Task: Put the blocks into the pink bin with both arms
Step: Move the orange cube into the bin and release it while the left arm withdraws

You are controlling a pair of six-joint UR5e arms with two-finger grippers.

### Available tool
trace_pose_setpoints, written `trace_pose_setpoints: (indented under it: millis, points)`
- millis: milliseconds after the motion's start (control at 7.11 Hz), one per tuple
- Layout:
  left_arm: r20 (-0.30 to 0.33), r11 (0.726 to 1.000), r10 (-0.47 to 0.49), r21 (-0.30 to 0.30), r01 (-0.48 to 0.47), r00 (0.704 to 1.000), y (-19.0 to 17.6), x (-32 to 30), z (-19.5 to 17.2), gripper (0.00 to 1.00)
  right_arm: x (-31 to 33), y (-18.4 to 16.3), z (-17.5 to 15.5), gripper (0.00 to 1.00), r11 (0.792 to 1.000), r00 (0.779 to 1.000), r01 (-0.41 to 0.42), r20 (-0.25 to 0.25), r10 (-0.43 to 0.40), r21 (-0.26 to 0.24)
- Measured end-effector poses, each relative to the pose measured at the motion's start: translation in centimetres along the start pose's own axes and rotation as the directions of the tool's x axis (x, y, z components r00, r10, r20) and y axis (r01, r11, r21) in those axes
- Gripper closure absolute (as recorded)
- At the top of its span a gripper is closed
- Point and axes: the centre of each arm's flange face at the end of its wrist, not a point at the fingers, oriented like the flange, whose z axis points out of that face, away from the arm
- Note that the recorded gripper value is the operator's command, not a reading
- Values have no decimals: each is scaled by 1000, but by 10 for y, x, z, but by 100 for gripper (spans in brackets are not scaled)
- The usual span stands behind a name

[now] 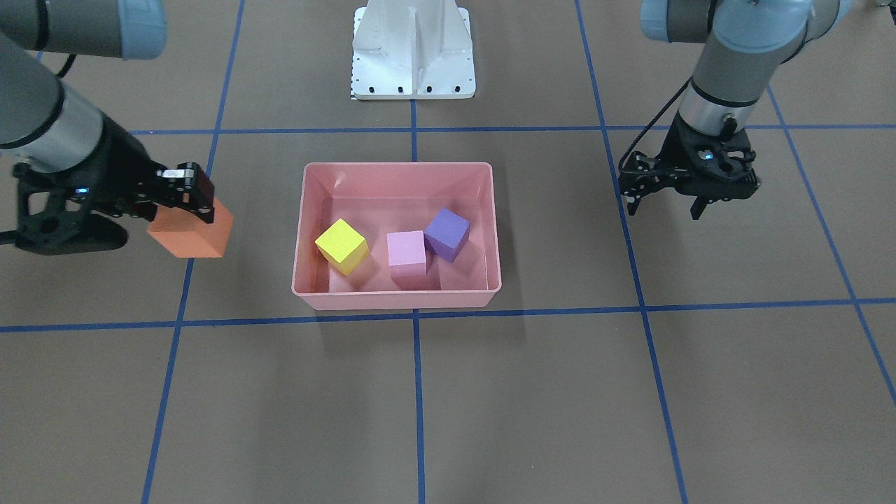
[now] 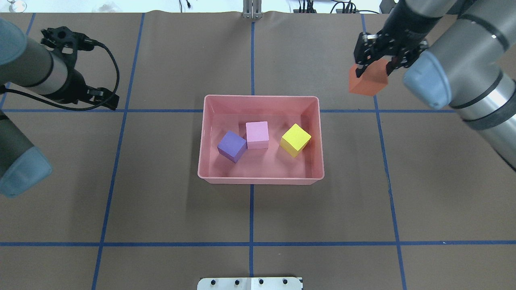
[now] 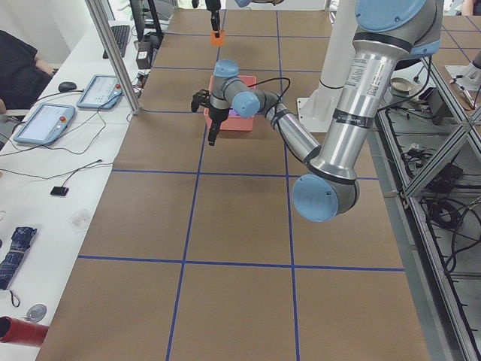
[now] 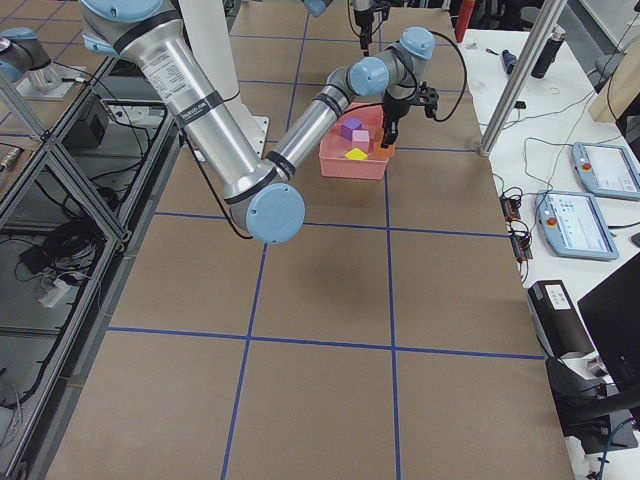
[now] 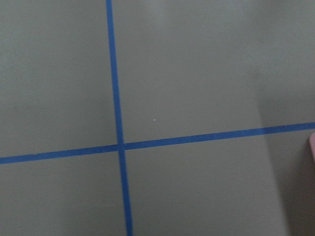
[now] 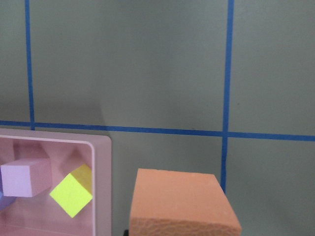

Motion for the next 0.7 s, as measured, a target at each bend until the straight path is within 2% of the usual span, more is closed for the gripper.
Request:
trace_pose_setpoints:
  millis: [281, 704]
  points:
    - [25, 997, 73, -23, -72, 997, 8, -59, 7, 0, -66, 35, 49, 100, 1000, 1000, -15, -5, 15, 23]
    - [22, 982, 191, -3, -191, 981, 32, -124, 55, 0, -126, 73, 81, 100, 999, 1000, -13, 3, 13, 33]
